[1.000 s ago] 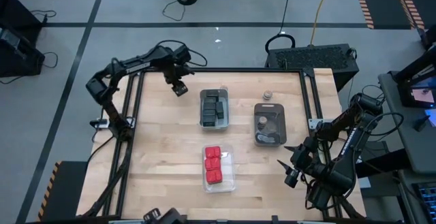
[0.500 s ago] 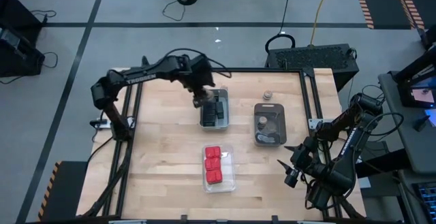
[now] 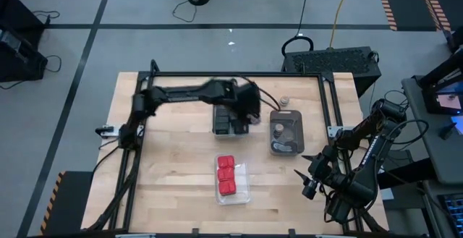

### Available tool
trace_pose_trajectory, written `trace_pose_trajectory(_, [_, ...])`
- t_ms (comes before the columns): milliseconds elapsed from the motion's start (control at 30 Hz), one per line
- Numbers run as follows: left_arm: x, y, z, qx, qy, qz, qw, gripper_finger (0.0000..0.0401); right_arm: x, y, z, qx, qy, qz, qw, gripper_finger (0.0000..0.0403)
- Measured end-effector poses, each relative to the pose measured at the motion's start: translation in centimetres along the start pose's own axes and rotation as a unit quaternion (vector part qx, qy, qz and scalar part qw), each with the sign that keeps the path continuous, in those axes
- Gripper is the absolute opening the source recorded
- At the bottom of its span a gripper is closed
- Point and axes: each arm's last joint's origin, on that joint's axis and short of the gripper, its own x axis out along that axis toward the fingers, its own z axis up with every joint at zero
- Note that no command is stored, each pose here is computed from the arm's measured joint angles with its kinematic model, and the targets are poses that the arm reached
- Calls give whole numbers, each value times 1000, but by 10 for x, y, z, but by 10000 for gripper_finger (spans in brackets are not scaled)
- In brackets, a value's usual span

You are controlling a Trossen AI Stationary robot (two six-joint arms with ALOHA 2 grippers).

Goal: Sort spices by type
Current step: Put the brown spice bottle into the black bin

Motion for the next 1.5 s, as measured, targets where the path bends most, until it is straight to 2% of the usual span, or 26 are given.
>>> trace_pose_trajectory(167, [22, -31, 24, 58, -34, -15, 998, 184, 1, -1, 1, 0, 1, -5, 1000, 258])
trace_pose_trajectory(300, [33, -53, 33, 83, -55, -25, 995, 184, 6, -6, 5, 23, 2, -35, 999, 258])
trace_pose_trajectory(467, [42, -65, 38, 107, -75, -28, 991, 184, 11, -13, 10, 8, 10, -70, 997, 258])
trace_pose_trajectory(567, [46, -65, 41, 106, -91, -25, 990, 184, 14, -11, 12, -13, -1, -65, 998, 258])
trace_pose_trajectory(833, [48, -64, 52, 108, -150, -13, 983, 184, 24, -15, 22, -19, -4, -96, 995, 258])
trace_pose_trajectory(1000, [55, -62, 54, 94, -161, -11, 982, 184, 20, -23, 27, -37, 1, -86, 996, 258])
trace_pose_trajectory(1167, [70, -60, 54, 94, -169, -8, 981, 184, 7, -45, 41, -14, 7, -52, 999, 258])
trace_pose_trajectory(1300, [64, -48, 59, 87, -193, 2, 977, 184, -5, -69, 51, 4, 25, -16, 1000, 258])
trace_pose_trajectory(1500, [53, -25, 62, 34, -199, 0, 979, 184, -16, -101, 62, 34, 17, 27, 999, 258])
